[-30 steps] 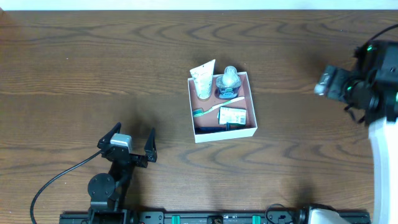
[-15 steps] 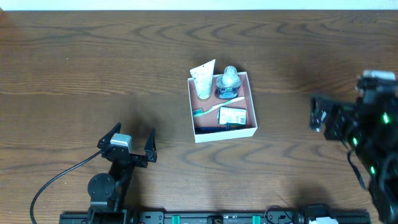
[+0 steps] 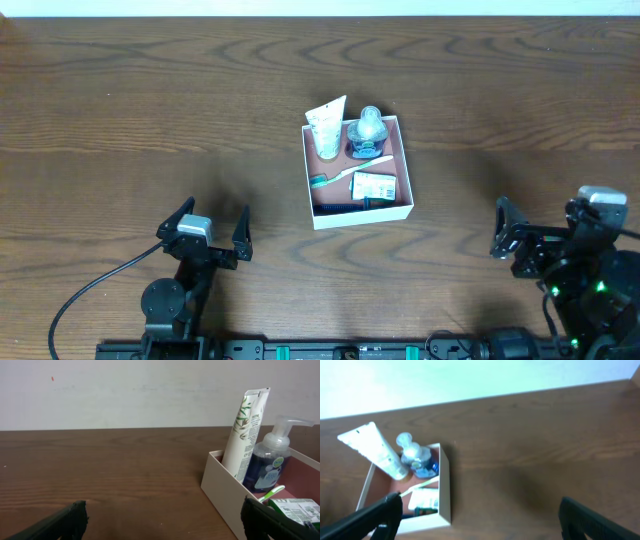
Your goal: Pack container
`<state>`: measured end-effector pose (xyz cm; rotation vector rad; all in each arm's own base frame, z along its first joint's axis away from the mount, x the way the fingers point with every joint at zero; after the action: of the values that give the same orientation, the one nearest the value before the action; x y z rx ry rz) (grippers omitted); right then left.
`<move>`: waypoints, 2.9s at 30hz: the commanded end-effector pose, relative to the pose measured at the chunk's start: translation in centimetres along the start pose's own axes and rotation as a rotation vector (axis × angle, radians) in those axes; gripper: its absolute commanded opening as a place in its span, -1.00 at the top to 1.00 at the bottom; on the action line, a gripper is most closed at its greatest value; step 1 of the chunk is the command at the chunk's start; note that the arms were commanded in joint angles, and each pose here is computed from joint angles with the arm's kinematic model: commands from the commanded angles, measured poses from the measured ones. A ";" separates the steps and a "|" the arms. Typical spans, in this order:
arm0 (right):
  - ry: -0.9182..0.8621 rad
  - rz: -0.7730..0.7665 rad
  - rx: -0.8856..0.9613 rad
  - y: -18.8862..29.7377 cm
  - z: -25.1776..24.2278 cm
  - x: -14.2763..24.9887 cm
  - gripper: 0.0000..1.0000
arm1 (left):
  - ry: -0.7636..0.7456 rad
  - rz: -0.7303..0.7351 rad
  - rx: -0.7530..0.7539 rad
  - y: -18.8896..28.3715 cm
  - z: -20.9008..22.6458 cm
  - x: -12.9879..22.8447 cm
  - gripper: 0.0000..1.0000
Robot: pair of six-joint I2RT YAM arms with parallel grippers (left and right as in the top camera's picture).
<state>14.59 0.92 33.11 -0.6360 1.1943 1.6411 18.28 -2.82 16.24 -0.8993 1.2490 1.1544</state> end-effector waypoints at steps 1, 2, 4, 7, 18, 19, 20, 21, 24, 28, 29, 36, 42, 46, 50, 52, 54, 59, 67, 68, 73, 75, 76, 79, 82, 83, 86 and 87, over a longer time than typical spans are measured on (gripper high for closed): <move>-0.010 -0.055 -0.040 -0.7 -0.1 0.7 -0.98 | 0.025 0.046 0.011 -0.1 -0.2 1.2 -0.96; -0.011 -0.086 -0.063 -1.0 -0.1 0.8 -0.98 | 0.025 0.046 0.012 -0.1 -0.2 1.2 -0.96; -0.013 -0.146 -0.101 -1.7 0.0 0.9 -0.98 | 0.025 0.046 0.012 -0.1 -0.2 1.2 -0.96; -0.015 -0.235 -0.148 -2.7 -0.2 1.5 -0.98 | 0.025 0.046 0.011 -0.1 -0.2 1.2 -0.96; -0.018 -0.537 -0.318 -5.3 -1.1 4.3 -0.98 | 0.025 0.046 0.011 -0.1 -0.2 1.2 -0.96; -0.018 -0.545 -0.322 -5.5 -1.3 4.6 -0.98 | 0.025 0.046 0.011 -0.1 -0.2 1.2 -0.96; -0.018 -0.548 -0.323 -5.7 -1.4 4.9 -0.99 | 0.025 0.046 0.011 -0.1 -0.2 1.2 -0.96; -0.018 -0.547 -0.322 -5.8 -1.6 5.3 -0.99 | 0.025 0.046 0.011 -0.1 -0.2 1.2 -0.96; -0.018 -0.532 -0.313 -6.5 -2.1 6.3 -0.99 | 0.025 0.046 0.011 -0.1 -0.2 1.2 -0.96; -0.019 -0.512 -0.298 -7.4 -2.7 7.5 -0.99 | 0.025 0.046 0.011 -0.1 -0.2 1.2 -0.96; -0.019 -0.504 -0.294 -7.7 -2.9 7.8 -0.98 | 0.025 0.046 0.011 -0.1 -0.2 1.2 -0.96; -0.018 -0.465 -0.269 -8.9 -3.7 9.5 -0.98 | 0.025 0.046 0.011 -0.1 -0.2 1.2 -0.96; 0.011 -0.435 -0.240 -9.5 -4.3 10.5 -0.99 | 0.025 0.046 0.011 -0.1 -0.2 1.2 -0.96; 0.030 -0.432 -0.218 -9.6 -4.5 10.6 -0.99 | 0.025 0.046 0.012 -0.1 -0.2 1.2 -0.96; 0.028 -0.386 -0.178 -10.1 -5.1 11.4 -0.99 | 0.025 0.046 0.011 -0.1 -0.2 1.2 -0.96; 0.032 -0.335 -0.151 -10.5 -5.6 12.3 -0.99 | 0.025 0.046 0.011 -0.1 -0.2 1.2 -0.96; 0.061 -0.318 -0.139 -10.6 -5.7 12.6 -0.98 | 0.025 0.046 0.012 -0.1 -0.2 1.2 -0.96; 0.113 -0.322 -0.132 -10.6 -5.7 12.6 -0.98 | 0.025 0.046 0.011 -0.1 -0.2 1.2 -0.96; 0.191 -0.324 -0.126 -10.6 -5.6 12.7 -0.99 | 0.025 0.046 0.011 -0.1 -0.2 1.2 -0.96; 0.191 -0.324 -0.126 -10.6 -5.6 12.7 -0.99 | 0.025 0.046 0.012 -0.1 -0.2 1.2 -0.96; 0.172 -0.321 -0.132 -10.6 -5.6 12.7 -0.99 | 0.025 0.046 0.011 -0.1 -0.2 1.2 -0.96; 0.171 -0.322 -0.132 -10.6 -5.6 12.7 -0.99 | 0.025 0.046 0.012 -0.1 -0.2 1.2 -0.96; 0.171 -0.322 -0.132 -10.6 -5.6 12.7 -0.99 | 0.025 0.046 0.011 -0.1 -0.2 1.2 -0.96; 0.171 -0.322 -0.132 -10.6 -5.6 12.7 -0.99 | 0.025 0.046 0.012 -0.1 -0.2 1.2 -0.96; 0.171 -0.322 -0.132 -10.6 -5.6 12.7 -0.98 | 0.025 0.046 0.011 -0.1 -0.2 1.2 -0.96; 0.171 -0.322 -0.132 -10.6 -5.6 12.7 -0.98 | 0.025 0.046 0.011 -0.1 -0.2 1.2 -0.96; 0.172 -0.322 -0.132 -10.6 -5.6 12.7 -0.98 | 0.025 0.046 0.012 -0.1 -0.2 1.2 -0.96; 0.171 -0.322 -0.132 -10.6 -5.6 12.7 -0.98 | 0.025 0.046 0.011 -0.1 -0.2 1.2 -0.96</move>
<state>18.61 1.47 16.18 -1.0119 1.0378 1.4287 18.28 -2.82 16.25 -0.9013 1.2514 1.1534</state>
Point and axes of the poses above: each gripper's point midway between its finger pads, its own y axis back along the fingers, its own z axis along the line the jaws close on, x = y × z, the point moved 6 cm from there along y, back along the fingers, and after that the axes turned 13 degrees about -y, right-handed, at the moved point
